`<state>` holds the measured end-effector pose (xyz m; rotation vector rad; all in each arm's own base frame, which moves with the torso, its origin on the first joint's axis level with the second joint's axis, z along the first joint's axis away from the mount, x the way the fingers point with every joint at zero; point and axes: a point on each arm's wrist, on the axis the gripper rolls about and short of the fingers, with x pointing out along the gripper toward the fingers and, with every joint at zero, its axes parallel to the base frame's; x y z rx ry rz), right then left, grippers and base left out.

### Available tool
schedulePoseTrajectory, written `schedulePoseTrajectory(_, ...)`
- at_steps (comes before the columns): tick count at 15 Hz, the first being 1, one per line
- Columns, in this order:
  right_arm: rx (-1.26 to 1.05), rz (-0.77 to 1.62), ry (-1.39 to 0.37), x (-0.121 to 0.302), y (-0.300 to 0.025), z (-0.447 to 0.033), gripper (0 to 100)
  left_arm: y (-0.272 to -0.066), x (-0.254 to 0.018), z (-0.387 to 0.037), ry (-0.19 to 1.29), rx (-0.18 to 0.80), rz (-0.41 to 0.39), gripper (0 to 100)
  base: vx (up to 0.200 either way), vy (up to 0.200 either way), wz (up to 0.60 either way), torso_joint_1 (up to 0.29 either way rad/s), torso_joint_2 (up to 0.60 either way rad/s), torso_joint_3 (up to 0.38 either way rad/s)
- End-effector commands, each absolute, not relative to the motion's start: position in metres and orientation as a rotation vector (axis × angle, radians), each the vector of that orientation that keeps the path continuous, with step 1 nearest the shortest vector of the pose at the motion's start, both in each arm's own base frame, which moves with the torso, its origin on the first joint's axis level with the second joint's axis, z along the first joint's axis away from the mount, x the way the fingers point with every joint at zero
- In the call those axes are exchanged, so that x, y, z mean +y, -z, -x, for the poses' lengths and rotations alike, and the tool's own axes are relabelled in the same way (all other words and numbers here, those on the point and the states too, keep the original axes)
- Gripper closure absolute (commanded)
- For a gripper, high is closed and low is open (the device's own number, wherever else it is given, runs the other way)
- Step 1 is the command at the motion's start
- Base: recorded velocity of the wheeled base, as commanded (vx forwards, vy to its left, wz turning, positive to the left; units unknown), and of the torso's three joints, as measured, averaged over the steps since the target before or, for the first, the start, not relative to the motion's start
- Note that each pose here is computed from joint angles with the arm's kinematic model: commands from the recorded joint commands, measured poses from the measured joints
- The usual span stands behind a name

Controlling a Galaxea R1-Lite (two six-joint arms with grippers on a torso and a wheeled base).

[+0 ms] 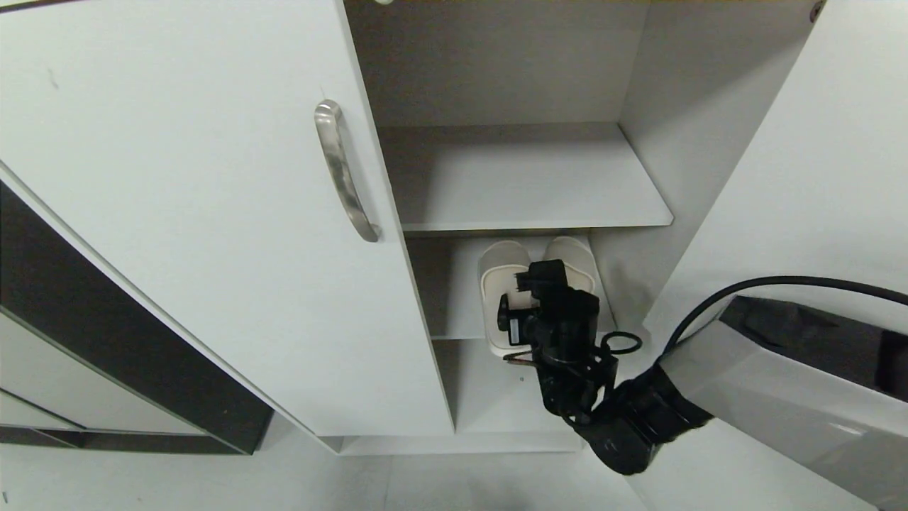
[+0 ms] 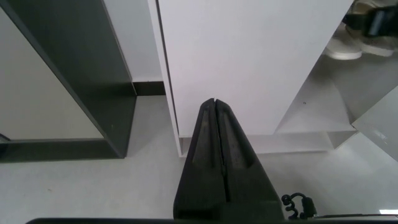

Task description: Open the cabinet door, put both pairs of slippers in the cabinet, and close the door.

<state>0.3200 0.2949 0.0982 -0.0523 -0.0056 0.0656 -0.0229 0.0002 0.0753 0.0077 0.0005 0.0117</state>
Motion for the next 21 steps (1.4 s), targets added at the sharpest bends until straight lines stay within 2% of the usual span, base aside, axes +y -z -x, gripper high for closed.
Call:
schedulePoseTrajectory(1,-0.009,0.051,-0.153,0.284,-0.117,-0.265,0,-0.075,0.0,0.023,-0.012,0.002,-0.008,100,0.0,0.0,0.0,0.0,0.0,0.0)
schedulePoseTrajectory(3,0.006,0.063,-0.184,0.278,-0.106,-0.257,0,-0.075,0.0,0.023,-0.012,0.002,-0.006,100,0.0,0.0,0.0,0.0,0.0,0.0)
schedulePoseTrajectory(12,0.002,0.024,-0.203,0.273,-0.101,-0.251,0,-0.075,0.0,0.023,-0.011,0.002,0.002,100,-0.2,0.0,0.0,0.001,0.0,0.002)
schedulePoseTrajectory(21,-0.005,0.021,-0.221,0.271,-0.108,-0.24,0,-0.076,0.0,0.023,-0.009,0.0,0.0,100,0.0,0.0,0.0,0.0,0.0,0.0)
